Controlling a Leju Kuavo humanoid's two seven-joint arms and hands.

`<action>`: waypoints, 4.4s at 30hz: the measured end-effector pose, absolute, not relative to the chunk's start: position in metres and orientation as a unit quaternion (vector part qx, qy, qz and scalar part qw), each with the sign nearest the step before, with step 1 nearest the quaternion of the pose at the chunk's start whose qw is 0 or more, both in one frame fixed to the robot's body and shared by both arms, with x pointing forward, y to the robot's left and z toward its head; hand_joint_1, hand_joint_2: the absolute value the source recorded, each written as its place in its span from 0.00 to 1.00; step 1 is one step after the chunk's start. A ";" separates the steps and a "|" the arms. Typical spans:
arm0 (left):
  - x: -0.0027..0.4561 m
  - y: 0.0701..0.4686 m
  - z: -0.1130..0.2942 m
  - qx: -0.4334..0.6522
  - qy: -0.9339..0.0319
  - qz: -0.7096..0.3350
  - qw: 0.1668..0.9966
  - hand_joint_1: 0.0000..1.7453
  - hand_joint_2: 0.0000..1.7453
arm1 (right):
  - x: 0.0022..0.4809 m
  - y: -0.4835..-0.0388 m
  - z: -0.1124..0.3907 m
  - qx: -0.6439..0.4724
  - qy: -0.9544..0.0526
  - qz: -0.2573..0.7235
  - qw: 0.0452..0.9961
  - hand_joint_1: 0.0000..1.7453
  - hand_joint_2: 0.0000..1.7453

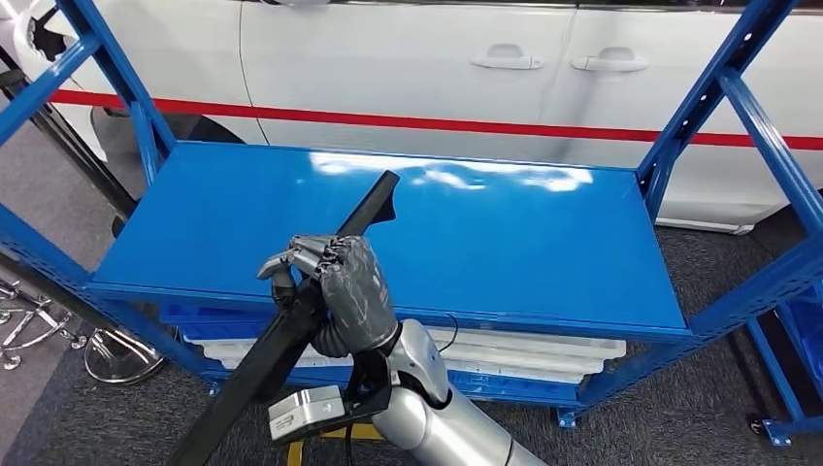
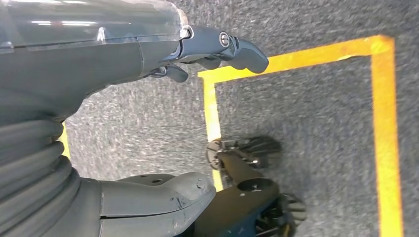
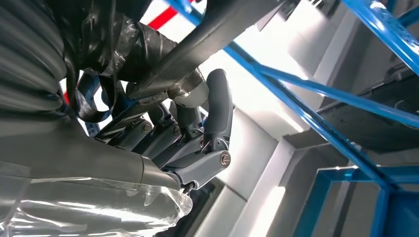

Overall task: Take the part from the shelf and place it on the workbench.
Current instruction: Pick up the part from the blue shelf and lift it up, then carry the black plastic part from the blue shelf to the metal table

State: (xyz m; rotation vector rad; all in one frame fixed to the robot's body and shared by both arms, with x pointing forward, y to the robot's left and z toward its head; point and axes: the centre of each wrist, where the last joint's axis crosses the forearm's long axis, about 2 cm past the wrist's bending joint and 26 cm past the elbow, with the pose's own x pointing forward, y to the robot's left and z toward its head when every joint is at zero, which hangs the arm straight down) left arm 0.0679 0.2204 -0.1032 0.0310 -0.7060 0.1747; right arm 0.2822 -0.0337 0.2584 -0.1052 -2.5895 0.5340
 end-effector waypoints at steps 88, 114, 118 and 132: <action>0.092 0.204 -0.096 -0.049 -0.347 -0.003 0.936 0.00 1.00 | 0.297 -0.039 0.256 -0.118 -0.938 0.240 0.222 1.00 1.00; 0.094 0.208 -0.097 -0.050 -0.346 0.005 0.937 0.00 1.00 | 0.295 -0.040 0.257 -0.109 -0.941 0.232 0.222 1.00 1.00; 0.096 0.209 -0.096 -0.058 -0.352 0.006 0.934 0.00 1.00 | 0.295 -0.039 0.258 -0.107 -0.942 0.229 0.220 1.00 1.00; 0.096 0.209 -0.096 -0.067 -0.359 0.010 0.931 0.00 1.00 | 0.297 -0.036 0.262 -0.106 -0.943 0.229 0.218 1.00 1.00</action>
